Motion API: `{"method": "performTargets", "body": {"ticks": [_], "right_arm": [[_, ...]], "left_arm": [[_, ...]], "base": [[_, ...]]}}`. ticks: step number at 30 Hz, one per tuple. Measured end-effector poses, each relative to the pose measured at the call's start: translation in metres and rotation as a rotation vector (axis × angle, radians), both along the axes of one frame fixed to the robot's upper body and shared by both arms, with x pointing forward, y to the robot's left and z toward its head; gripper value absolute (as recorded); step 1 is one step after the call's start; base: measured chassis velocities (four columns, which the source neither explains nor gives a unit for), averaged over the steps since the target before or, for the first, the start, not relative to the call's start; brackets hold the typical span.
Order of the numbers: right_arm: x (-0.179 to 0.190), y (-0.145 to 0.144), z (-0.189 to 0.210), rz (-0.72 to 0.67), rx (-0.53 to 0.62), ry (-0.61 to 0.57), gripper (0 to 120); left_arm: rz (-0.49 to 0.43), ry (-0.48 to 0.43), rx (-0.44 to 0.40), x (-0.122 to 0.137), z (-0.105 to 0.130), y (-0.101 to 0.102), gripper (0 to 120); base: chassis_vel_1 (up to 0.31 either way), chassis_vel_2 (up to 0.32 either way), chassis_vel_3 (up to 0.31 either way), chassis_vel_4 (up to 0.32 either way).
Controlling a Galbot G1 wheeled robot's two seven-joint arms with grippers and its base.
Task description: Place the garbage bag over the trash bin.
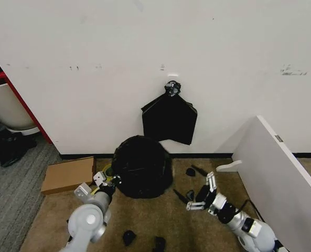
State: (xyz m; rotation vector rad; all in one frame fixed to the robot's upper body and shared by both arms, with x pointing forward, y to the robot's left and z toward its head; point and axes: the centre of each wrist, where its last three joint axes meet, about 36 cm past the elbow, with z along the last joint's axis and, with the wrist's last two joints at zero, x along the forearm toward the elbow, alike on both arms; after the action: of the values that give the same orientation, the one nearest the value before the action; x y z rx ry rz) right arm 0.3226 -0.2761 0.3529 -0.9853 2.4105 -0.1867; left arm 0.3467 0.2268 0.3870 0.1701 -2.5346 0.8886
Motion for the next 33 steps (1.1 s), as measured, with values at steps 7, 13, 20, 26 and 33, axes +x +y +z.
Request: {"method": "performTargets", "body": {"ticks": [7,13,20,26,33], "right_arm": [[-0.01,0.038,0.018,-0.226,0.019,0.012,100],[-0.008,0.039,0.019,-0.233,0.0,0.008,100],[-0.008,0.038,0.016,-0.23,-0.011,0.017,100],[-0.008,0.04,0.015,-0.214,-0.016,0.02,100],[-0.008,0.038,0.015,-0.213,-0.02,0.022,100]], "left_arm": [[-0.071,0.155,0.097,-0.005,0.005,-0.013,1],[-0.116,0.244,0.12,-0.007,0.005,-0.019,1],[-0.152,0.282,0.141,-0.017,0.002,-0.027,1],[-0.164,0.282,0.168,-0.025,0.001,-0.032,14],[-0.162,0.254,0.208,-0.043,0.014,-0.028,44]], "base": [[0.0,0.0,0.0,0.0],[0.0,0.0,0.0,0.0],[0.0,0.0,0.0,0.0],[0.0,0.0,0.0,0.0],[0.0,0.0,0.0,0.0]]}}
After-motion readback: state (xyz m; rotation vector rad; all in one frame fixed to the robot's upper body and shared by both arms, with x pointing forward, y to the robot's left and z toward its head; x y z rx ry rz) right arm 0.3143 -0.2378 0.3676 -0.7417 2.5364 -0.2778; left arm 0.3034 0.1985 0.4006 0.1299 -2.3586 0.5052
